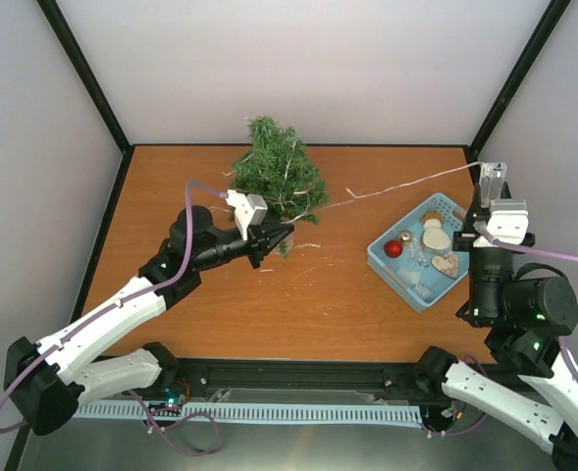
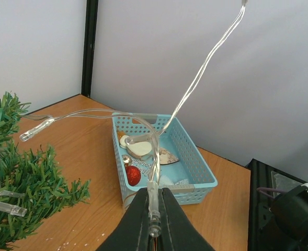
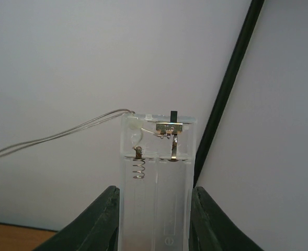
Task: Decorate the small christmas tree
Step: Wrap the decoration item around the Christmas tree.
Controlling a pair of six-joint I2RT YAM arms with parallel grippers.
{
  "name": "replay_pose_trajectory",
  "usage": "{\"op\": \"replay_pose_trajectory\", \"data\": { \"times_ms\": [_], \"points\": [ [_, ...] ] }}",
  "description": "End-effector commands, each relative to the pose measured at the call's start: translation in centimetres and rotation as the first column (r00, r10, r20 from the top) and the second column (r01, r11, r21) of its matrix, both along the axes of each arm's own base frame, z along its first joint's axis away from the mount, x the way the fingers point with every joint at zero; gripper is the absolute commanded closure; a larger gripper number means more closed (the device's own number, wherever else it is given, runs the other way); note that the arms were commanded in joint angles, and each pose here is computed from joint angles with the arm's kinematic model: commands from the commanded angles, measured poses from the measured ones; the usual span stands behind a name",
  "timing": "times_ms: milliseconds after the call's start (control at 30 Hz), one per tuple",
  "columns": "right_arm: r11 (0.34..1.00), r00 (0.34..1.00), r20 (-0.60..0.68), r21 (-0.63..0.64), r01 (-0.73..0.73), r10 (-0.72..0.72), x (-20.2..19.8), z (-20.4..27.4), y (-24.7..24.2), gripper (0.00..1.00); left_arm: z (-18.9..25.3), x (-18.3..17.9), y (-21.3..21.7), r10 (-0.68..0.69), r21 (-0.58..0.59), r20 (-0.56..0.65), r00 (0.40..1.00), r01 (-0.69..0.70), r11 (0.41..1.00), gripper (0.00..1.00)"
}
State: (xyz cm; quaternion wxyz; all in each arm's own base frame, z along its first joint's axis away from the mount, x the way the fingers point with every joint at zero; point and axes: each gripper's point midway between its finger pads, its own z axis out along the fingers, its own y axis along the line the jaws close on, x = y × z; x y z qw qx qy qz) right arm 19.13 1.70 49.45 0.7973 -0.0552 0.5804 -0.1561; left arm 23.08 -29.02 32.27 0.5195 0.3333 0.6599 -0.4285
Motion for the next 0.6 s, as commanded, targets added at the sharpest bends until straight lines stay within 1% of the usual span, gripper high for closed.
{"op": "replay_pose_trajectory", "data": {
  "times_ms": [0, 67, 167, 233, 300, 367, 433, 467, 500, 567],
  "points": [
    [0.996, 0.995, -0.05, 0.004, 0.09, -0.09, -0.3, -1.8, -1.9, 0.97, 1.6, -0.4, 0.4, -0.018, -0.057, 0.004, 1.0, 0.018, 0.998, 0.99],
    [0.994, 0.991, -0.073, -0.014, 0.11, -0.111, 0.0, -2.8, -1.9, 0.97, 1.6, -0.2, 0.6, -0.007, -0.058, 0.001, 1.0, 0.007, 0.998, 0.99],
    [0.99, 0.987, -0.08, -0.013, 0.14, -0.14, -0.2, -3.0, -2.5, 0.97, 1.5, 0.1, 1.0, 0.014, -0.059, -0.012, 1.0, -0.015, 0.998, 0.99],
    [0.993, 0.991, -0.064, -0.004, 0.121, -0.121, -0.5, -2.8, -2.5, 0.97, 1.7, 0.1, 1.1, 0.015, -0.064, -0.021, 1.0, -0.017, 0.998, 0.99],
    [0.999, 0.999, -0.043, -0.029, 0.03, -0.031, -0.4, -2.8, -1.0, 0.97, 2.0, -0.1, 1.0, 0.002, -0.075, -0.028, 1.0, -0.004, 0.997, 0.99],
    [0.985, 0.989, -0.044, -0.099, -0.143, 0.14, 0.0, -3.6, 2.6, 0.96, 2.4, -0.6, 0.7, -0.037, -0.094, -0.027, 0.999, 0.034, 0.995, 0.99],
    [0.925, 0.942, -0.101, -0.182, -0.334, 0.32, 0.3, -5.4, 7.1, 0.94, 2.7, -1.0, 0.3, -0.073, -0.109, -0.024, 0.997, 0.07, 0.992, 0.99],
    [0.861, 0.891, -0.144, -0.233, -0.453, 0.43, 0.1, -6.4, 9.8, 0.93, 2.8, -1.2, 0.2, -0.082, -0.112, -0.025, 0.996, 0.079, 0.991, 0.99],
    [0.801, 0.845, -0.195, -0.27, -0.534, 0.497, -0.1, -7.6, 11.8, 0.93, 2.8, -1.2, 0.2, -0.087, -0.112, -0.022, 0.996, 0.084, 0.99, 0.99],
    [0.687, 0.754, -0.293, -0.312, -0.656, 0.588, -0.6, -9.9, 14.9, 0.92, 2.7, -1.2, 0.2, -0.088, -0.106, -0.018, 0.996, 0.086, 0.991, 0.99]
  ]
}}
